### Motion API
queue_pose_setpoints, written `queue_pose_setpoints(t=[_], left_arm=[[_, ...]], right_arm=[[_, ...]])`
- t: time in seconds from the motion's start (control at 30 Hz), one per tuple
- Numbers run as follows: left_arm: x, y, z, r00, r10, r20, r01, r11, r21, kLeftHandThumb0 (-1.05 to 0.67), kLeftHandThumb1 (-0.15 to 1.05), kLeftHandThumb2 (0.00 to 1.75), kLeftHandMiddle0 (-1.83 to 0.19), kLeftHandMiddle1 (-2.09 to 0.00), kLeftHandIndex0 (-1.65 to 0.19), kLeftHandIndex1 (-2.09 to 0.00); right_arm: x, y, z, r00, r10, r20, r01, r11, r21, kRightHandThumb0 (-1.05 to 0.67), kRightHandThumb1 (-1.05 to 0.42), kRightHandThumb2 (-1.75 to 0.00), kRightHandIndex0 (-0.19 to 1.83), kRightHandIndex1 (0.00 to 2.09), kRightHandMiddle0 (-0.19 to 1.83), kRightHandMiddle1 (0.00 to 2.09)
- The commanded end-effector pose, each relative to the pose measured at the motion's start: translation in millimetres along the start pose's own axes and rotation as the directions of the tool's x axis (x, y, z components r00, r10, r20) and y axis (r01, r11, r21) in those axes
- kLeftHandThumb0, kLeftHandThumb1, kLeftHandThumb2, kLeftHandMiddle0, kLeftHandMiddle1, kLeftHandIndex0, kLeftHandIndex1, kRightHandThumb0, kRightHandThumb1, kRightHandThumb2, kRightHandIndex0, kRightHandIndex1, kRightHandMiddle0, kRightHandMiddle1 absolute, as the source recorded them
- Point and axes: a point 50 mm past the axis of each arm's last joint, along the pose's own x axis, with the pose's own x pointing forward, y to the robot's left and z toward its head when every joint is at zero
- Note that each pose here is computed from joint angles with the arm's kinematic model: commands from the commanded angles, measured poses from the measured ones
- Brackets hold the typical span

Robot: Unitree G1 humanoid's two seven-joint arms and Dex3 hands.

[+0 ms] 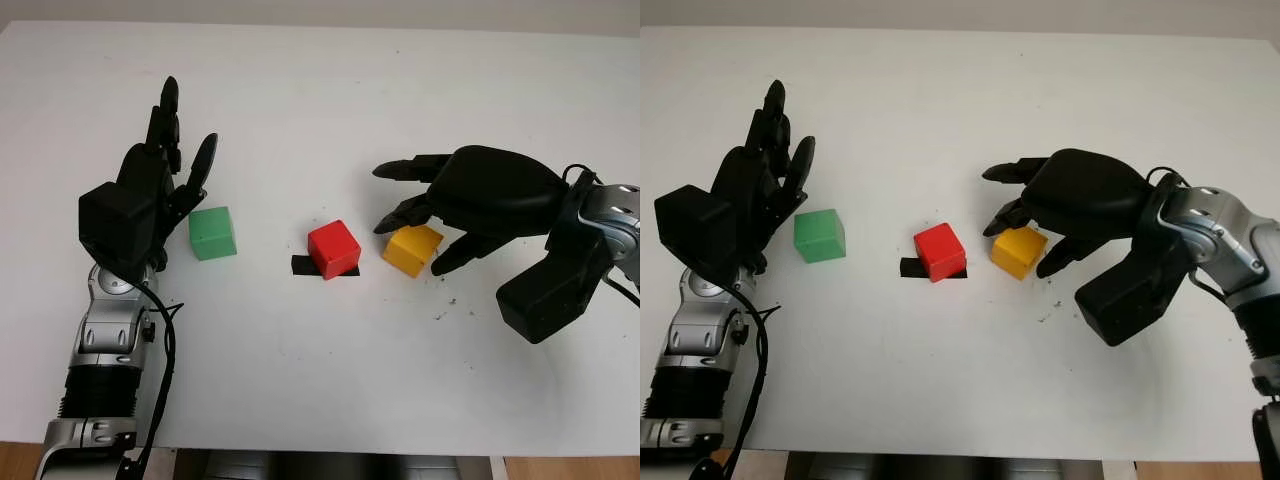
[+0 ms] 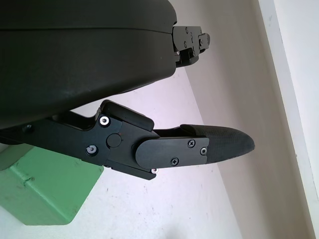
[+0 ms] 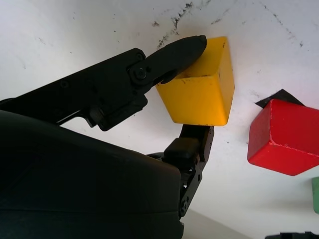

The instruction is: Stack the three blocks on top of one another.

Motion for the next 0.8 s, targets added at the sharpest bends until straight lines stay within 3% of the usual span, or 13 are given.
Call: queue_pose_setpoints(t=[0.0,0.23,0.43,0.77], left_arm=[[-1.1,2.8,1.3,1.000,0.007,0.010,-0.007,1.000,0.006,-0.78,1.05,0.46,0.15,-0.05,0.11,-0.05],[-0.5,2.2,1.6,1.000,0.006,0.012,-0.006,1.000,0.006,-0.78,1.05,0.46,0.16,-0.05,0.11,-0.05],[0.7,1.9,1.1,1.000,0.003,0.009,-0.003,1.000,0.013,-0.78,1.05,0.47,0.16,-0.05,0.11,-0.05],[0.0,0.9,1.1,1.000,0.005,0.009,-0.005,1.000,0.014,-0.78,1.05,0.46,0.16,-0.05,0.11,-0.05]], right_arm=[[1,1,0.7,1.000,-0.018,0.010,0.018,1.000,0.001,-0.40,-0.91,-0.06,0.40,0.07,0.52,1.30],[2,-8,-3.3,0.998,-0.052,-0.028,0.053,0.998,0.041,-0.39,-0.91,-0.05,0.42,0.07,0.50,1.38],[2,-15,-11.2,0.989,-0.085,-0.121,0.110,0.970,0.218,-0.36,-0.88,-0.05,0.44,0.07,0.53,1.34],[-1,-14,-32.6,0.970,-0.041,-0.240,0.179,0.789,0.588,-0.40,-0.89,-0.05,0.38,0.04,0.46,1.44]])
